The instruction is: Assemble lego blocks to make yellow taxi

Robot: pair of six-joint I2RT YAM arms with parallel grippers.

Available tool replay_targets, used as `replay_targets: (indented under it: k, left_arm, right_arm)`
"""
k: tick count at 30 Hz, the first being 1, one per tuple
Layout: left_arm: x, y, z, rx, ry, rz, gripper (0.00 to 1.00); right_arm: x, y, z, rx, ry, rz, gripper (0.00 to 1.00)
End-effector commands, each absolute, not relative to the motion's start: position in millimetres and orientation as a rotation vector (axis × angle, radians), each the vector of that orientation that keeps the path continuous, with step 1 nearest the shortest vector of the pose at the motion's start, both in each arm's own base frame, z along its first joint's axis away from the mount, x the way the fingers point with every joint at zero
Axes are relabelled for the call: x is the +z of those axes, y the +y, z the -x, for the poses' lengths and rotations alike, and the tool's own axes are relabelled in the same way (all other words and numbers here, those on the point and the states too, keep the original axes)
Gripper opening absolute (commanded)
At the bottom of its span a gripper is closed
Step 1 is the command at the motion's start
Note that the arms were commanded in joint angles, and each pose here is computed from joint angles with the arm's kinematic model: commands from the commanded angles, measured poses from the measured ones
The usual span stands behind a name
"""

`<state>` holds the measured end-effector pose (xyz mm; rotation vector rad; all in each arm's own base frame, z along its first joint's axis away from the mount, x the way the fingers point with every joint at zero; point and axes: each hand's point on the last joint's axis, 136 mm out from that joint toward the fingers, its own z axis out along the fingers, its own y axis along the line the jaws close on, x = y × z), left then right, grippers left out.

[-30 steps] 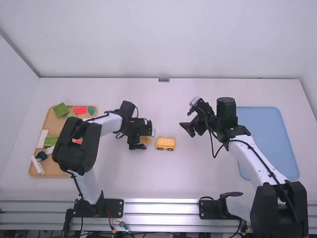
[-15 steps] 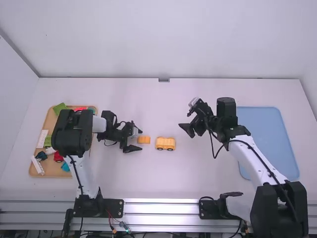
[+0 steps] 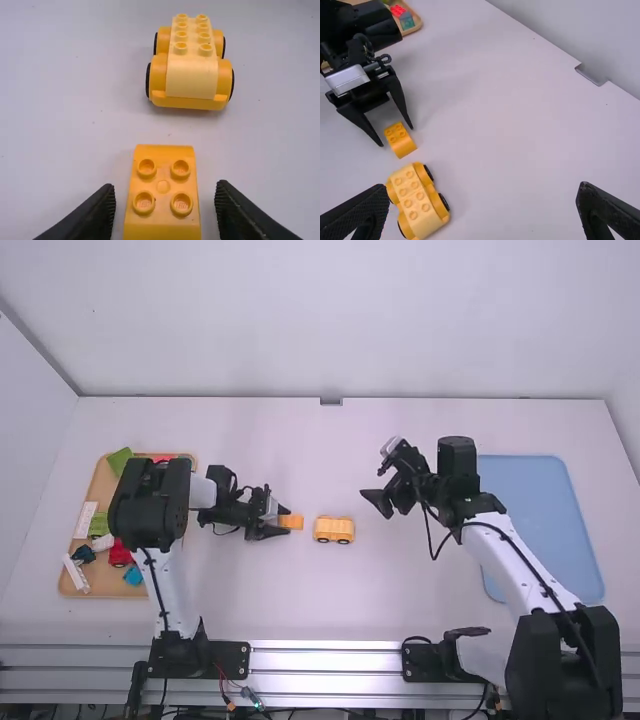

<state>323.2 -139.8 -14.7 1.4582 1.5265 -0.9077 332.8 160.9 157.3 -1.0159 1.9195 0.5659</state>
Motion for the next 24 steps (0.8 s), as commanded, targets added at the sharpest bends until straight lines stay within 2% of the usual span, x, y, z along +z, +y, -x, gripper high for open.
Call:
replay_targets:
  k: [1,5,9,11,12,13,18,20,21,24]
  left_arm:
    - [-13.5,-145.3,-317.8,-0.946,1.499,-1.444,0.38]
    - [-13.9,-145.0,-317.6,-0.946,1.503,-1.445,0.29]
    - [-14.2,-144.8,-316.6,-0.951,1.508,-1.443,0.29]
    - [-15.4,-145.0,-315.8,-0.949,1.516,-1.45,0.33]
    - [-17.7,-144.4,-315.9,-0.941,1.527,-1.461,0.4]
    - [-19.9,-144.8,-315.2,-0.935,1.534,-1.474,0.43]
    - [-21.4,-144.3,-314.9,-0.931,1.542,-1.481,0.45]
    - [-20.9,-143.8,-316.1,-0.928,1.543,-1.479,0.38]
    - [-21.0,-144.2,-316.3,-0.929,1.544,-1.48,0.31]
    - [-20.2,-143.7,-317.7,-0.929,1.548,-1.481,0.25]
  right_arm:
    - [160.3,162.2,-329.5,0.58,1.907,1.02,0.99]
    - [163.2,166.6,-325.7,0.62,1.887,1.032,0.98]
    - [163.5,166.9,-325.5,0.623,1.885,1.033,0.99]
    - [163.4,166.7,-325.6,0.622,1.885,1.033,0.99]
    - [163.6,166.5,-325.8,0.621,1.885,1.032,0.99]
    - [163.4,166.3,-325.8,0.621,1.886,1.031,0.99]
    - [163.8,166.3,-326.1,0.621,1.884,1.031,0.99]
    - [163.6,166.4,-325.9,0.621,1.885,1.031,0.99]
    - [163.6,167.0,-325.5,0.623,1.885,1.033,0.99]
    - [162.7,166.2,-325.3,0.623,1.89,1.031,0.99]
